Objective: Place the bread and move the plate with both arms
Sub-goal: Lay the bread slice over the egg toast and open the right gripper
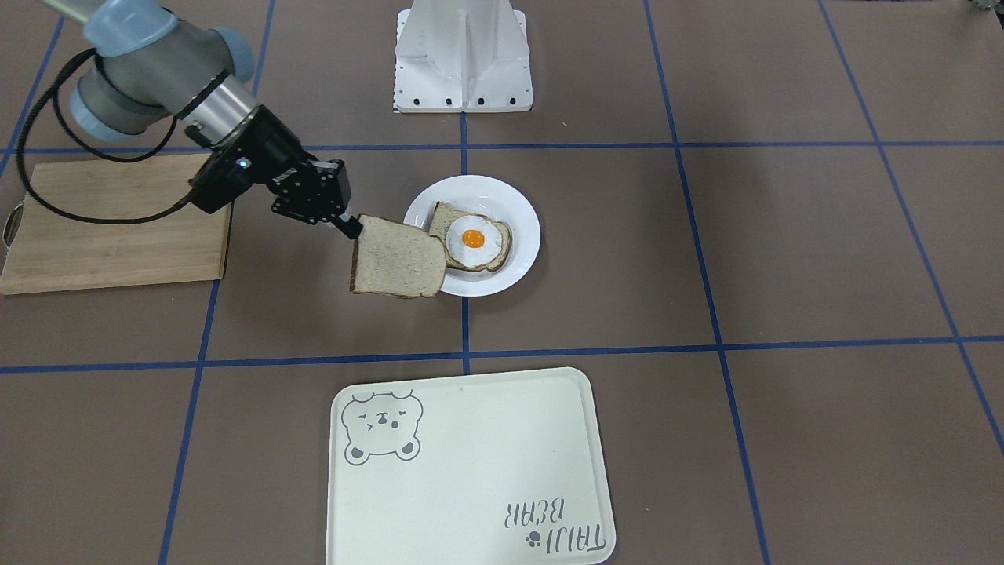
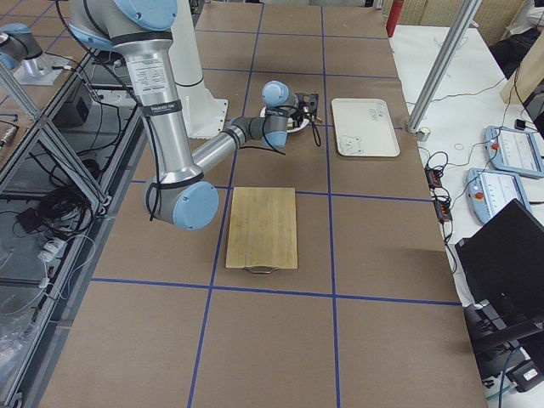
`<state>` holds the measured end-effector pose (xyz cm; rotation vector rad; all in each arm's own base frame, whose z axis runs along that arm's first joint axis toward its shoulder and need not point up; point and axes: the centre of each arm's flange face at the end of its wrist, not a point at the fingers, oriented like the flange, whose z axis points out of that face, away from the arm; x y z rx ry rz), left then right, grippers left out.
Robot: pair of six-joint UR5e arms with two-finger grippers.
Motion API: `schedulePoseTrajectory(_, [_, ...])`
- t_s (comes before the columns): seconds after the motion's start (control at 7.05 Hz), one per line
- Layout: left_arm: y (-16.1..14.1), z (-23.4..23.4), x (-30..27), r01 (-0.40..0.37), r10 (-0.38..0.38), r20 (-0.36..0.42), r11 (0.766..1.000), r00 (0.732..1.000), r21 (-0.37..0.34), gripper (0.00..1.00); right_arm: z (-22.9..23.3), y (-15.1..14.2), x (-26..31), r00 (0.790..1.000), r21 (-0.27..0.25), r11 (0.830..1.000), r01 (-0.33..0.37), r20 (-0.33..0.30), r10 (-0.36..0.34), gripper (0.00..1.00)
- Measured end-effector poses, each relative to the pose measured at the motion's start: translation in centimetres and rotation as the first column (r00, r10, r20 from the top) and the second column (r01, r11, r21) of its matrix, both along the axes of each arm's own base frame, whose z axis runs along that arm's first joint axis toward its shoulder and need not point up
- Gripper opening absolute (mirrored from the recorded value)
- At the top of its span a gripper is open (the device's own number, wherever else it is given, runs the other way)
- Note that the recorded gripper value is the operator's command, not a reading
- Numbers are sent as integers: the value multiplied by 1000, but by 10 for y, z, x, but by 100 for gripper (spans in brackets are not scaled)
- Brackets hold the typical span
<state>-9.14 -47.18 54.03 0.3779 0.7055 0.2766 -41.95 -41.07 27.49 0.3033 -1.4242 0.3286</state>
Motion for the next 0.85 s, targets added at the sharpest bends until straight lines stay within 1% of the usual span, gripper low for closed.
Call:
schedulePoseTrajectory(0.28, [0, 0, 0, 3, -3, -1, 1000, 1000, -3, 98, -39, 51, -75, 994, -50, 993, -105, -12, 105, 0])
schedulePoseTrajectory(0.43, [0, 1, 0, 3, -3, -1, 1000, 1000, -4, 98, -46, 77, -99, 990, -60, 989, -137, -25, 136, 0])
schedulePoseTrajectory(0.57, [0, 1, 0, 3, -3, -1, 1000, 1000, -5, 98, -44, 97, -115, 988, -58, 987, -149, -40, 146, 0])
schedulePoseTrajectory(0.71, [0, 2, 0, 3, -3, -1, 1000, 1000, -6, 98, -39, 106, -120, 988, -52, 988, -148, -54, 145, 0])
schedulePoseTrajectory(0.85, [0, 1, 0, 4, -4, -1, 1000, 1000, -6, 98, -33, 109, -121, 988, -46, 988, -144, -67, 141, 10])
